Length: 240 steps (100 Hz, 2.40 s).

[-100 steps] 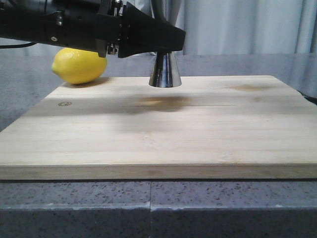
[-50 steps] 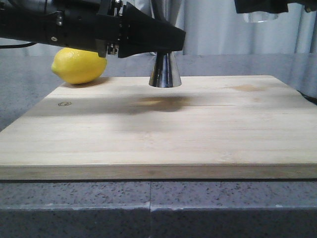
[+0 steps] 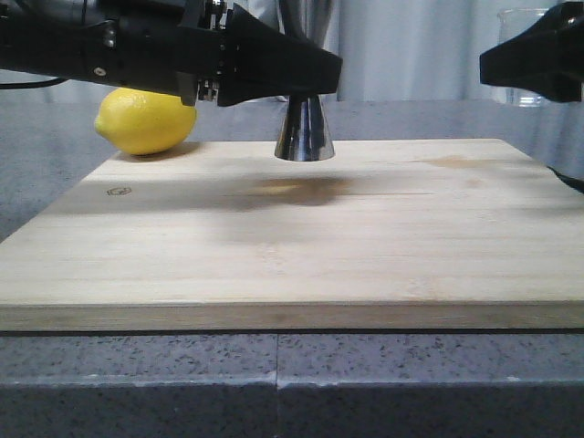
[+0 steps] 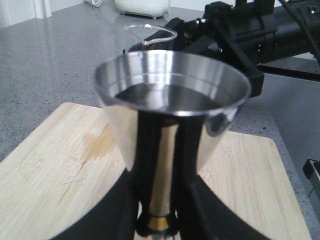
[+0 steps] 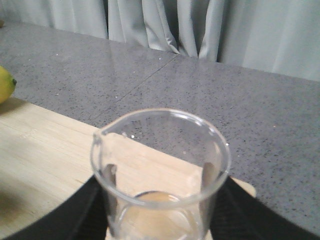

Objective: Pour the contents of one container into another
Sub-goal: 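Lower the beaker back onto the board and open the right gripper, then lower the filled jigger onto the board and release with the left gripper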

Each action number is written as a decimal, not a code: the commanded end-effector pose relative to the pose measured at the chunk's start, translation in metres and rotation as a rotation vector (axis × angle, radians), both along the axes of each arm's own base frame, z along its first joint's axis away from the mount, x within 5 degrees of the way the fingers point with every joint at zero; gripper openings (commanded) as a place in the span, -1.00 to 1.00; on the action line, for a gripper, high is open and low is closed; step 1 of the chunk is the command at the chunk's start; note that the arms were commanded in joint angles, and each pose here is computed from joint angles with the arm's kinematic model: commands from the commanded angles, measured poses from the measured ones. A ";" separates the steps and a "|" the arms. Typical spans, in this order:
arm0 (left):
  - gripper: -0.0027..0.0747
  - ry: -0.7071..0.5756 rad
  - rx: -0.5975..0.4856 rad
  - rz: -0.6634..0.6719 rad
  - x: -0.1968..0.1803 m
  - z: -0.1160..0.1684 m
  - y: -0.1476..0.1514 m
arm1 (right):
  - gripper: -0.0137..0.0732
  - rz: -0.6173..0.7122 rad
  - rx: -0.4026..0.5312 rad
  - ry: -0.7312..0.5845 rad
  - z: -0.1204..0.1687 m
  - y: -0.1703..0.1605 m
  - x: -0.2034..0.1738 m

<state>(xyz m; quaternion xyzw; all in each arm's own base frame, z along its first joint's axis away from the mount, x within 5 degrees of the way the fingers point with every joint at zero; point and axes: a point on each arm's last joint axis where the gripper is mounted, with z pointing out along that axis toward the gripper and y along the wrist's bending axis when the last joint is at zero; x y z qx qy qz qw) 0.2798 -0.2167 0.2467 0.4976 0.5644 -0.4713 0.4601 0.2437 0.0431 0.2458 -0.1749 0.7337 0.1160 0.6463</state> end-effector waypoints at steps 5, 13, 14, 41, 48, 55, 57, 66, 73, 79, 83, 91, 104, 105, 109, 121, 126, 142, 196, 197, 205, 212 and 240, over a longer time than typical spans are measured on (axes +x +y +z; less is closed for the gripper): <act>-0.72 -0.024 -0.131 -0.024 -0.005 0.030 -0.004 | -0.02 0.052 0.090 -0.110 0.009 0.004 0.008; -0.72 -0.024 -0.131 -0.024 -0.005 0.030 -0.004 | -0.02 0.072 0.083 -0.112 0.000 0.006 0.014; -0.72 -0.024 -0.131 -0.024 -0.005 0.030 -0.004 | -0.02 0.074 0.076 -0.115 -0.001 0.006 0.014; -0.72 -0.024 -0.131 -0.024 -0.005 0.030 -0.004 | -0.02 0.061 0.081 -0.072 -0.024 0.006 0.032; -0.72 -0.024 -0.131 -0.024 -0.005 0.030 -0.004 | -0.02 0.064 0.085 -0.063 -0.028 0.006 0.035; -0.72 -0.024 -0.131 -0.024 -0.005 0.030 -0.004 | -0.02 0.063 0.082 -0.044 -0.033 0.006 0.037; -0.72 -0.024 -0.131 -0.024 -0.005 0.030 -0.004 | -0.02 0.062 0.081 -0.038 -0.034 0.006 0.037; -0.72 -0.024 -0.131 -0.024 -0.005 0.030 -0.004 | -0.02 0.061 0.081 -0.024 -0.038 0.006 0.038; -0.72 -0.024 -0.131 -0.024 -0.005 0.030 -0.004 | -0.02 0.061 0.081 -0.024 -0.038 0.006 0.038; -0.72 -0.024 -0.131 -0.024 -0.005 0.030 -0.004 | -0.01 0.061 0.081 -0.024 -0.038 0.006 0.038; -0.72 -0.024 -0.131 -0.024 -0.005 0.030 -0.004 | 0.00 0.061 0.081 -0.024 -0.038 0.006 0.038; -0.72 -0.024 -0.131 -0.024 -0.005 0.030 -0.004 | 0.15 0.061 0.079 -0.024 -0.038 0.006 0.038; -0.72 -0.024 -0.131 -0.024 -0.005 0.030 -0.004 | 0.54 0.057 0.074 -0.014 -0.040 0.006 0.038; -0.72 -0.024 -0.131 -0.024 -0.005 0.030 -0.004 | 0.57 0.057 0.073 -0.014 -0.039 0.006 0.038; -0.72 -0.024 -0.131 -0.024 -0.005 0.030 -0.004 | 0.63 0.057 0.073 -0.016 -0.039 0.006 0.038; -0.72 -0.024 -0.131 -0.024 -0.005 0.030 -0.004 | 0.67 0.056 0.070 -0.045 -0.029 0.005 0.035; -0.72 -0.024 -0.131 -0.024 -0.005 0.030 -0.004 | 0.67 0.058 0.063 -0.063 -0.023 0.005 0.032; -0.72 -0.024 -0.131 -0.024 -0.005 0.030 -0.004 | 0.66 0.073 0.039 -0.155 0.004 0.006 0.020; -0.72 -0.122 -0.097 0.021 0.000 0.027 -0.001 | 0.66 0.034 -0.046 -0.339 0.065 0.001 -0.026; -0.72 -0.125 -0.097 0.021 0.000 0.027 -0.001 | 0.66 0.034 -0.046 -0.341 0.066 0.001 -0.027; -0.72 -0.134 -0.096 0.033 0.003 0.027 0.003 | 0.66 0.035 -0.057 -0.344 0.067 0.001 -0.028; -0.72 -0.133 -0.096 0.046 0.007 0.027 0.007 | 0.66 0.039 -0.067 -0.342 0.067 0.001 -0.029; -0.72 -0.081 -0.158 0.026 0.021 0.013 0.026 | 0.66 0.045 -0.074 -0.343 0.066 0.001 -0.029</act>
